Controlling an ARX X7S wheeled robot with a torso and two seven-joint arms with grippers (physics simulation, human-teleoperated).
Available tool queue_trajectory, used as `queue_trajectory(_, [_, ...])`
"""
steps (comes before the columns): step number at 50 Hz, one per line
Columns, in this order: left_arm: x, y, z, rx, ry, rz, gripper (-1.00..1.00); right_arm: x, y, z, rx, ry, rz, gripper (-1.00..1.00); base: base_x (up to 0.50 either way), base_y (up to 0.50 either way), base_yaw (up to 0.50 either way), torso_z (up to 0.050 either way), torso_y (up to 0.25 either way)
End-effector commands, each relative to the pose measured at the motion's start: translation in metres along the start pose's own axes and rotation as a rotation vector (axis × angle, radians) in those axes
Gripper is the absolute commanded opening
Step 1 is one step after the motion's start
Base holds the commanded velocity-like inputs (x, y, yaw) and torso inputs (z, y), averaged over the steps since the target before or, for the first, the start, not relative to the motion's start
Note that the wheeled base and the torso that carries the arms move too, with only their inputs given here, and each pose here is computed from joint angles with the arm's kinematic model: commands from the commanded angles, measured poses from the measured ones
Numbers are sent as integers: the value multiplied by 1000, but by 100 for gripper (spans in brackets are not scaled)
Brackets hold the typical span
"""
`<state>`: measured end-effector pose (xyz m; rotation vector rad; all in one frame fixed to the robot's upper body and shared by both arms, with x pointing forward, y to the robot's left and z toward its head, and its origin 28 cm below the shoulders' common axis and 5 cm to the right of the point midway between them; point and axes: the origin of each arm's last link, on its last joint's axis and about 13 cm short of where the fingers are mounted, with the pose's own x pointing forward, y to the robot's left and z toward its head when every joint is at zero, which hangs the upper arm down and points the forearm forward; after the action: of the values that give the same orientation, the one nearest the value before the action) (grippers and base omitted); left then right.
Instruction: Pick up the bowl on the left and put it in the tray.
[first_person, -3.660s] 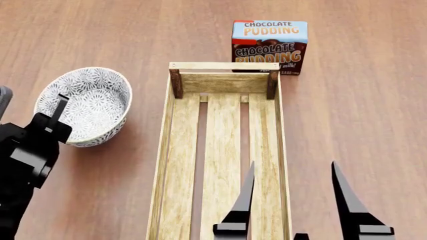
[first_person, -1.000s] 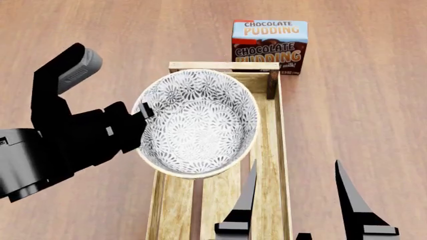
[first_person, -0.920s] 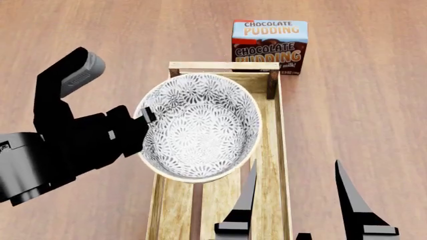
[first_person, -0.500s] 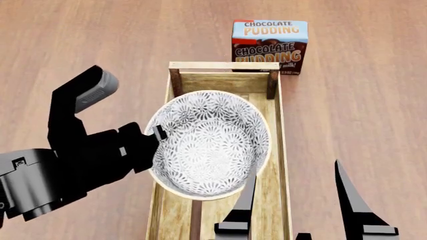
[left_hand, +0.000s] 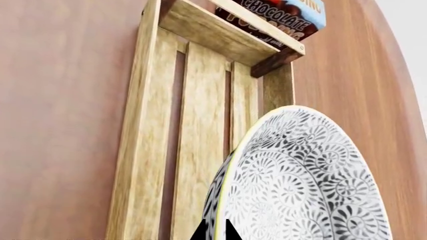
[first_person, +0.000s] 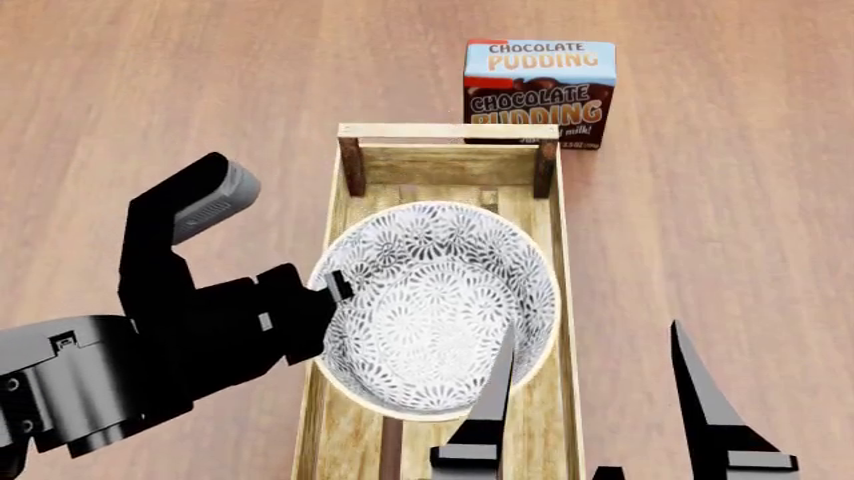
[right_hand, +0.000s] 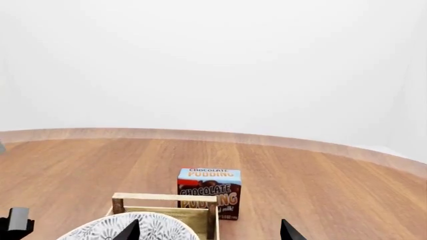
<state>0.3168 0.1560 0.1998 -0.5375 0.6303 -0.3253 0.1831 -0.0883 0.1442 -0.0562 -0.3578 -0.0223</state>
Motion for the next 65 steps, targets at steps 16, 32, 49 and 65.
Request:
queue_trajectory(16, [3, 1, -6, -63, -18, -70, -100, 1, 0, 2, 18, -9, 20, 100, 0, 0, 0, 0, 1])
queue_trajectory(32, [7, 3, -10, -72, -14, -79, -100, 1, 0, 0, 17, -9, 19, 100, 0, 0, 0, 1, 1])
queue_trajectory(49, [12, 5, -14, -75, -7, -75, -100, 1, 0, 2, 19, -11, 17, 100, 0, 0, 0, 0, 0])
queue_trajectory(65, [15, 8, -18, -70, -2, -72, -100, 1, -1, 3, 19, -13, 15, 100, 0, 0, 0, 0, 1])
